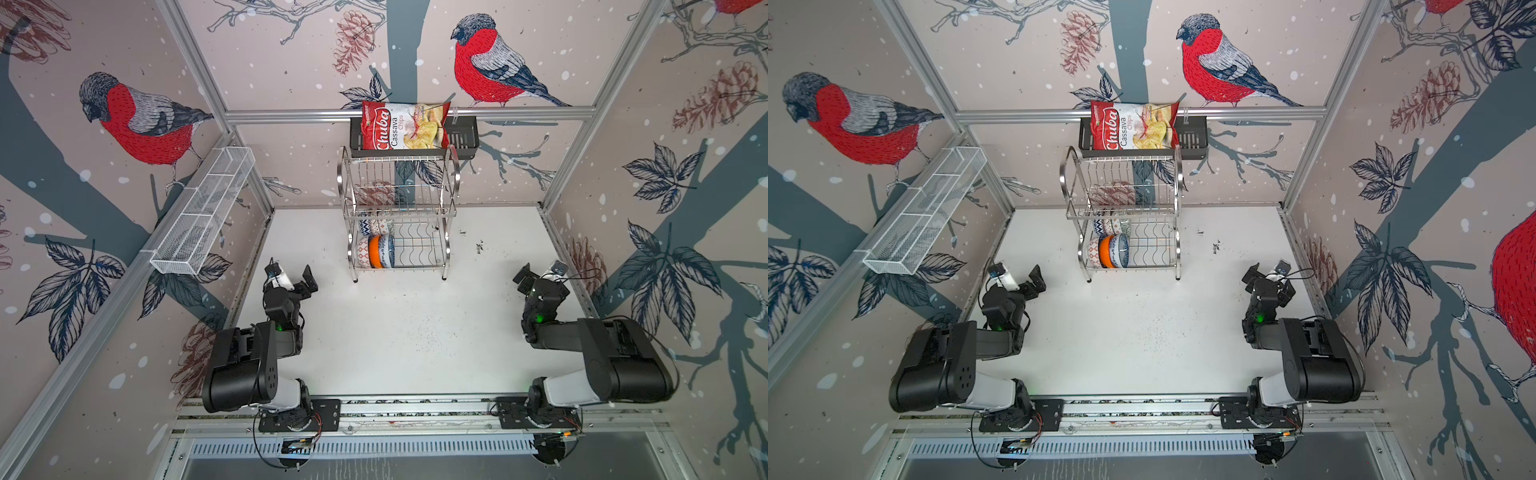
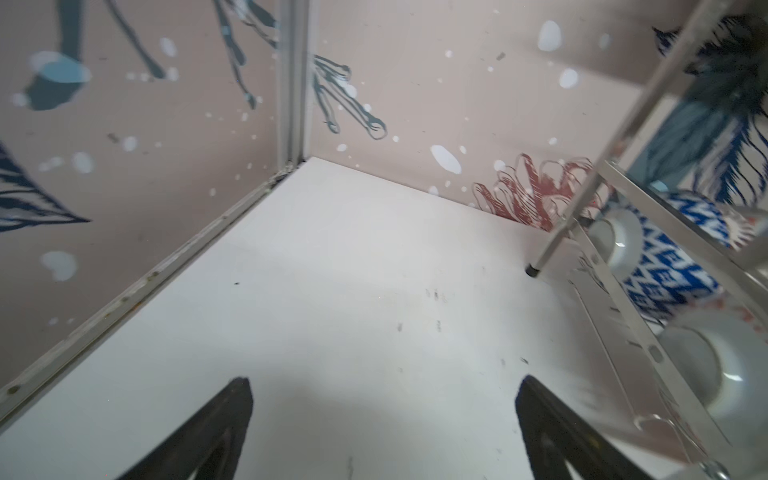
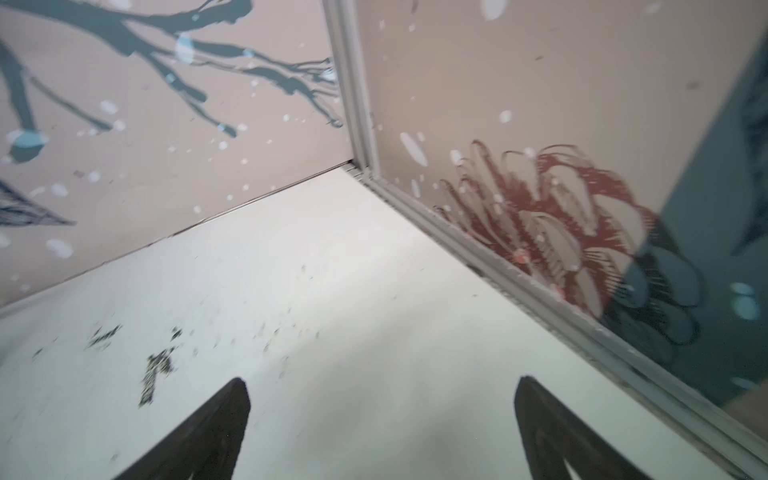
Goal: Load the bowls into the dish rack
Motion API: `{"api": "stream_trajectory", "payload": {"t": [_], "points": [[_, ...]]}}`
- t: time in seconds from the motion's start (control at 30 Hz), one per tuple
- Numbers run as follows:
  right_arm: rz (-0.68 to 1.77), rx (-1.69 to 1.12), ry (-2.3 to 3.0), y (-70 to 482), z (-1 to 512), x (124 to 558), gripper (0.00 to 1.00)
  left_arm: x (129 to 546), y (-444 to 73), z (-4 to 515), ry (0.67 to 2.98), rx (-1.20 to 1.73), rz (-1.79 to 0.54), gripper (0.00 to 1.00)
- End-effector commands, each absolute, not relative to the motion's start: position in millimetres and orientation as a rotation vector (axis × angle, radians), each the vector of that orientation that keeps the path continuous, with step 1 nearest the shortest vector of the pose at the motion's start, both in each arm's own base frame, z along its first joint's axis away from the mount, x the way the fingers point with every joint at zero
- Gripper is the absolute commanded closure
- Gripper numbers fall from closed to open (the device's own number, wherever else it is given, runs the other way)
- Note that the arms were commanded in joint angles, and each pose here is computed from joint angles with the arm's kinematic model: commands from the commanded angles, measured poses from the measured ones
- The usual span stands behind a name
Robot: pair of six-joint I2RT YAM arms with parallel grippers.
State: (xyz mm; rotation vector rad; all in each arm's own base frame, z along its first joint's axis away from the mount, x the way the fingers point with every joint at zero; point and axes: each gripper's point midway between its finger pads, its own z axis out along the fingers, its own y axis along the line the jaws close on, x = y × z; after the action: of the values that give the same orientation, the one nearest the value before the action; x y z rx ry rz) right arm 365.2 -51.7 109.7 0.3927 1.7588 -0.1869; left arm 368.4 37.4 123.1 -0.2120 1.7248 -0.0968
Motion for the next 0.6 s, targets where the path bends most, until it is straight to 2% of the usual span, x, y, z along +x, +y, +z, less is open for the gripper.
{"api": "stream_trajectory", "payload": {"t": [0.0,0.03,0.1,0.57], "points": [[-0.073,0.179,1.723,-21,124,376,0.0,368,1,126,1.679,0.025,-0.04,0.01],[-0.073,0.178,1.72,-21,124,375,0.0,365,5,136,1.611,-0.003,-0.009,0.01],[-0.075,0.18,1.708,-21,125,374,0.0,370,31,131,1.65,-0.171,0.064,0.02],[-0.073,0.182,1.708,-22,125,373,0.0,372,25,131,1.659,-0.135,0.092,0.01]]}}
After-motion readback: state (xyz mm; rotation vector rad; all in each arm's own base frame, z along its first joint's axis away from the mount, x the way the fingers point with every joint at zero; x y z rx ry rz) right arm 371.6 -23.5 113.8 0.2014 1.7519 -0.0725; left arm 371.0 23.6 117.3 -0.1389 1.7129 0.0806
